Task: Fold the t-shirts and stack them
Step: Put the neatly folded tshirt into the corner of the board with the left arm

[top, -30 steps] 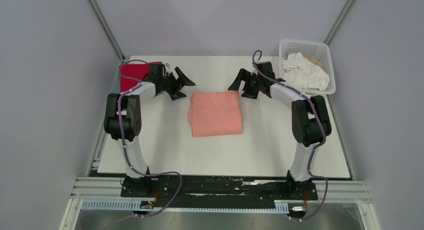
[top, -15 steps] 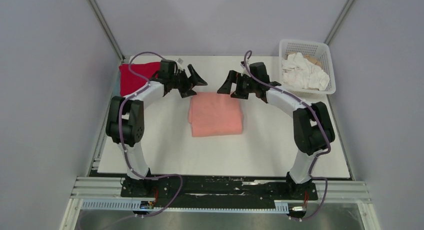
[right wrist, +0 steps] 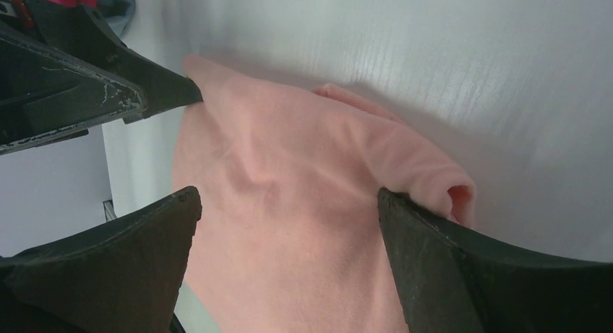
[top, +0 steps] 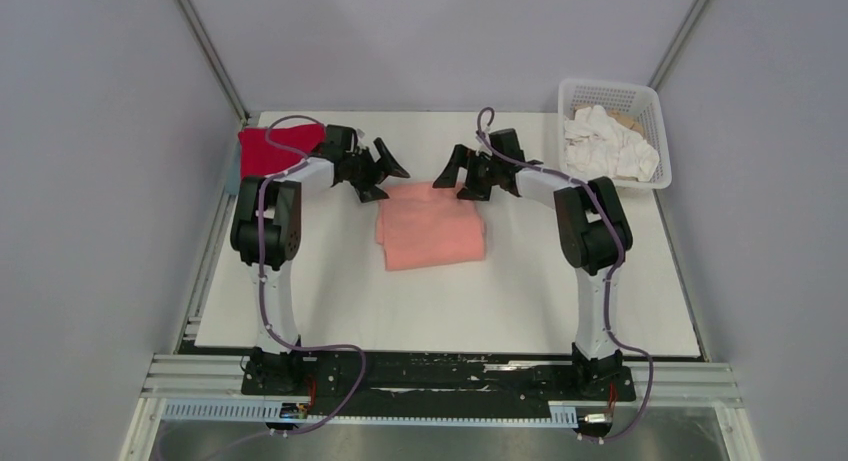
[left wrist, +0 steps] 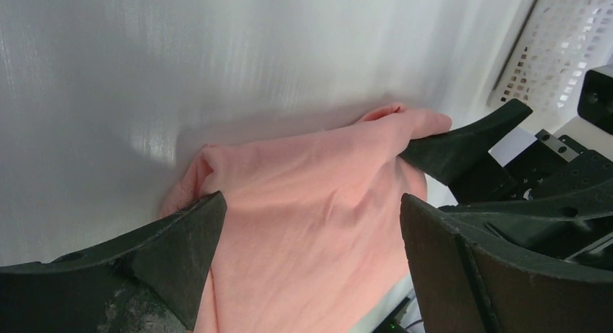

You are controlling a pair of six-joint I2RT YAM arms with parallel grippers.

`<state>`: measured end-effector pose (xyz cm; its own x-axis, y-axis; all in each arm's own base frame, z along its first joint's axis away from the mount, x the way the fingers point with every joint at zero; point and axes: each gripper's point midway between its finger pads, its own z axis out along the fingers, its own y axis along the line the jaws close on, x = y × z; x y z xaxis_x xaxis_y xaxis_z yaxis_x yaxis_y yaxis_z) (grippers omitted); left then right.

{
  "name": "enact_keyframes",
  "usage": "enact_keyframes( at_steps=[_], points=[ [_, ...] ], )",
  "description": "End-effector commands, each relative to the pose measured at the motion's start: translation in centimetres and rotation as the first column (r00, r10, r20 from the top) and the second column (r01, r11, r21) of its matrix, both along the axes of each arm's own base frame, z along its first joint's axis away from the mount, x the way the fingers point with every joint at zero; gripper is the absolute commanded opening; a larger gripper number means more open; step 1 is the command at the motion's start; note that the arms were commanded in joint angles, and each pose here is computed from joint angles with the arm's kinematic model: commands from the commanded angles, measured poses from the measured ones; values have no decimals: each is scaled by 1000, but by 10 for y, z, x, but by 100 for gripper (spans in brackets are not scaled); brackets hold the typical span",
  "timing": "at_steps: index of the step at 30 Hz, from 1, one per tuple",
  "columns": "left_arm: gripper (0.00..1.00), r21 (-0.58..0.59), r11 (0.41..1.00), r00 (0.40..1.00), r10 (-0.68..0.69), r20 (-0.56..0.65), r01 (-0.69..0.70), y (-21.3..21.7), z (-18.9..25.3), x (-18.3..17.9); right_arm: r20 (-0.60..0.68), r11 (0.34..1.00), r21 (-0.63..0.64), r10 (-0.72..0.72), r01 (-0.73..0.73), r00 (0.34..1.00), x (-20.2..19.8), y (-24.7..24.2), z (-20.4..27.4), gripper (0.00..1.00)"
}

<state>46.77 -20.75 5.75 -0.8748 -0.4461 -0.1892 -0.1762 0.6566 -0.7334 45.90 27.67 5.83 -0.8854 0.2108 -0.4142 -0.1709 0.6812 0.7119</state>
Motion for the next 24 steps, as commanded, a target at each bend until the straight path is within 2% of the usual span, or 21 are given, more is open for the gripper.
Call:
enact_keyframes(
  at_steps=[1,6,8,11,16,20,24],
  points=[
    [100,118,993,1000,5,-14,-3,18,-5,-6,57,998,-65,-1,5,998,7,-6,18,100],
    [100,234,969,990,48,136,-79,44,63,-10,234,985,-142,-60,95,970,-2,-35,93,100],
    [100,292,950,984,65,165,-111,58,74,-21,280,971,-176,-111,164,954,-19,-55,110,100],
    [100,332,931,984,105,143,-148,71,68,-42,286,944,-207,-193,258,938,-54,-84,113,100],
    [100,270,957,994,102,47,-111,61,32,-79,303,910,-212,-286,356,909,-107,-120,112,100],
    [100,226,972,998,69,12,-70,43,15,-95,324,903,-185,-317,388,892,-133,-132,122,100],
    [100,238,970,998,62,-14,-57,35,-2,-100,289,919,-188,-286,347,914,-170,-137,118,100]
  ],
)
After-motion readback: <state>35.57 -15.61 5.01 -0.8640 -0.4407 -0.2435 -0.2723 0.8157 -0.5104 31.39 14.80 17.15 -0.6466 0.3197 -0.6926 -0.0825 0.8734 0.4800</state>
